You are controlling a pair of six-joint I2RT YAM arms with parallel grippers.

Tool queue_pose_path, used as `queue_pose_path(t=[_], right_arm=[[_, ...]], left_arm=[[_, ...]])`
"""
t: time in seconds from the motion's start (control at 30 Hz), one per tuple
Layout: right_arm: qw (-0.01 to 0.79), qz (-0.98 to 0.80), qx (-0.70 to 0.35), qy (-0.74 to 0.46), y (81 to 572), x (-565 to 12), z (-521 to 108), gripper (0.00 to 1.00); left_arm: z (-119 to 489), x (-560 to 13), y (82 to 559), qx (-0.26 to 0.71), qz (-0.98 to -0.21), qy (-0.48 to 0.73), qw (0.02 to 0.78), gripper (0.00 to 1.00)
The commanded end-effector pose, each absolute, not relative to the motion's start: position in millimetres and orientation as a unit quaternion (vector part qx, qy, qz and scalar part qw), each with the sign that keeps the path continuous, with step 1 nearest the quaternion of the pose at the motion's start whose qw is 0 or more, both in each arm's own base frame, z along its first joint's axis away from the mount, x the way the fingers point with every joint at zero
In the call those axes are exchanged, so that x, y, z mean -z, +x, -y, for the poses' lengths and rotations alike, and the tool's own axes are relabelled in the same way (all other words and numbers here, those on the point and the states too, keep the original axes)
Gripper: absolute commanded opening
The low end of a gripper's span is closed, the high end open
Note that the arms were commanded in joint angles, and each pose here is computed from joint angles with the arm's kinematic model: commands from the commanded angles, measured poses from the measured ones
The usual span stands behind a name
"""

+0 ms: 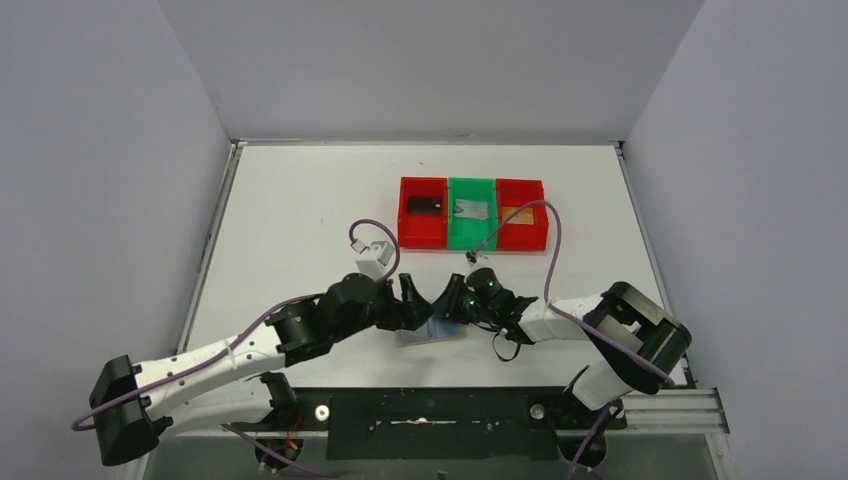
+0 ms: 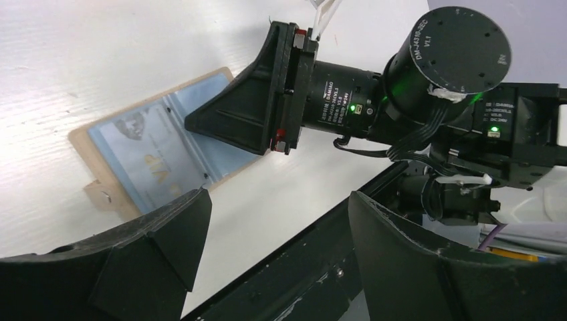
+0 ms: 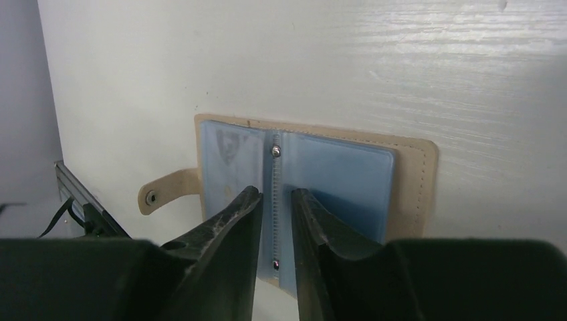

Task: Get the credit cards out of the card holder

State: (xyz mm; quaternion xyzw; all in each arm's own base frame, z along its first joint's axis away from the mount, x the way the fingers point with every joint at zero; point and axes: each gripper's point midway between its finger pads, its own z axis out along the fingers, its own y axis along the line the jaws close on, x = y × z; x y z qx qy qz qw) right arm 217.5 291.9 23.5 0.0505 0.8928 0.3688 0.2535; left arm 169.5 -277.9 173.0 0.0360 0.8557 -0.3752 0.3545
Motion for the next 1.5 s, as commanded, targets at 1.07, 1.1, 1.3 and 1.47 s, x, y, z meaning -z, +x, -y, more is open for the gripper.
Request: queue_pose_path(t=[1.07,1.1,1.3,1.47], right_arm=[[0.352,-0.912,-0.205,-0.048,220,-52,-311,0.4],[0.349,-0.916,-0.192,-0.051,221,-49,-309,0.41],[0.354,-0.921,-0.144,-0.073,220,-45,-311,0.55],[0.359,-0.922,-0.117,-0.09,216,-41,-317,0.57]], left_arm=[[227,-52,184,0.212,-0.874,-0.19,0.395,0.59],[227,-50,183,0.214,-0.874,-0.19,0.392,0.59],[224,-42,179,0.217,-0.877,-0.193,0.384,0.57],[223,-41,178,0.219,-0.876,-0.195,0.384,0.57]])
